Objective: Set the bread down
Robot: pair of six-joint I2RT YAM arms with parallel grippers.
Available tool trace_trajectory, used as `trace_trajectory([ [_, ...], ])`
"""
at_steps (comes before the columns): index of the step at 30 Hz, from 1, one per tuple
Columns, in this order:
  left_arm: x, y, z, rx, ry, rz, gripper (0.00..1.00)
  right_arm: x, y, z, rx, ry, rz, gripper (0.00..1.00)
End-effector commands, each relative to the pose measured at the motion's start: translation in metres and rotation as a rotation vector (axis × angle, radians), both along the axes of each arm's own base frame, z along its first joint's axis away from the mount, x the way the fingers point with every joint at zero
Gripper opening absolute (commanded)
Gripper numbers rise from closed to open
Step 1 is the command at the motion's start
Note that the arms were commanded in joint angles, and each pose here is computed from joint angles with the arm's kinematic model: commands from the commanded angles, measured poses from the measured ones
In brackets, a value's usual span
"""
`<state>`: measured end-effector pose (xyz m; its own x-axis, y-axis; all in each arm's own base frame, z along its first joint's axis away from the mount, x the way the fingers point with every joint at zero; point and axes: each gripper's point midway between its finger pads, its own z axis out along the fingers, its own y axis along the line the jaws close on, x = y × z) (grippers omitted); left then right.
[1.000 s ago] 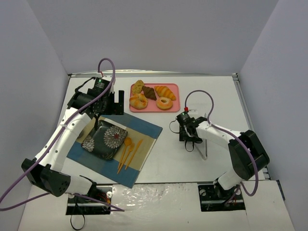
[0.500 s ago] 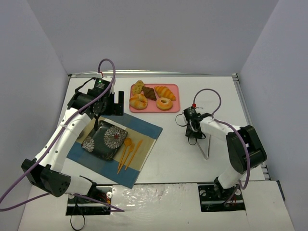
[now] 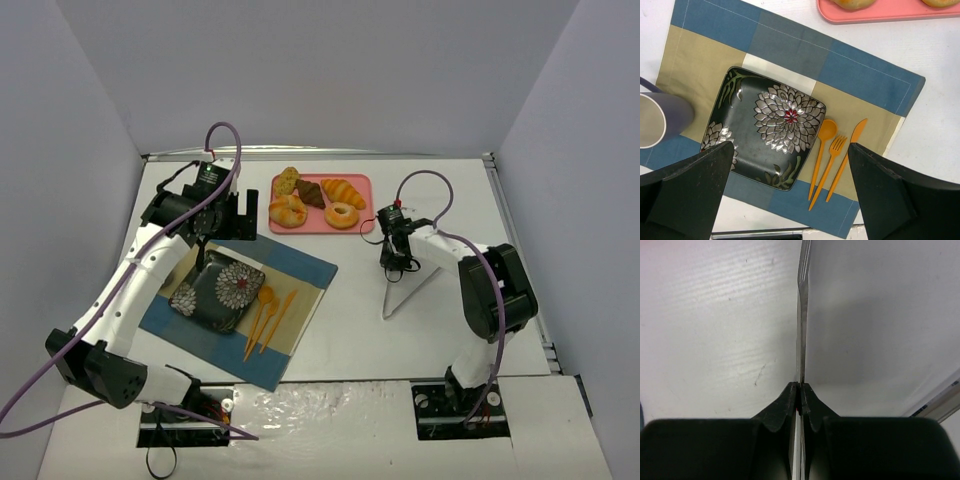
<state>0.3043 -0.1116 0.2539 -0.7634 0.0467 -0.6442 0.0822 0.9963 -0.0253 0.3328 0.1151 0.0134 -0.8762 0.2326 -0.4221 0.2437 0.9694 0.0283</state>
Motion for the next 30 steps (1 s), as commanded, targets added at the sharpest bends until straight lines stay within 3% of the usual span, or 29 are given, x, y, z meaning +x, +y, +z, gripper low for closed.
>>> trace_trajectory([
  [1, 0.009, 0.004, 0.020, 0.006, -0.071, 0.008, 0.97, 0.033, -0.008, 0.013, 0.009, -0.043, -0.010, 0.02],
  [15, 0.009, 0.004, 0.020, 0.014, -0.068, 0.004, 0.97, 0.097, -0.045, 0.015, -0.014, -0.059, -0.059, 0.04],
  [20, 0.008, 0.005, 0.019, 0.013, -0.071, 0.007, 0.97, 0.108, -0.047, 0.033, -0.027, -0.086, -0.053, 0.20],
  [25, 0.007, 0.004, 0.013, 0.012, -0.059, 0.005, 0.97, 0.108, -0.042, 0.054, -0.022, -0.117, -0.043, 0.44],
  [30, 0.006, 0.004, 0.013, 0.008, -0.064, 0.002, 0.97, 0.097, -0.041, 0.074, -0.052, -0.130, -0.076, 0.58],
])
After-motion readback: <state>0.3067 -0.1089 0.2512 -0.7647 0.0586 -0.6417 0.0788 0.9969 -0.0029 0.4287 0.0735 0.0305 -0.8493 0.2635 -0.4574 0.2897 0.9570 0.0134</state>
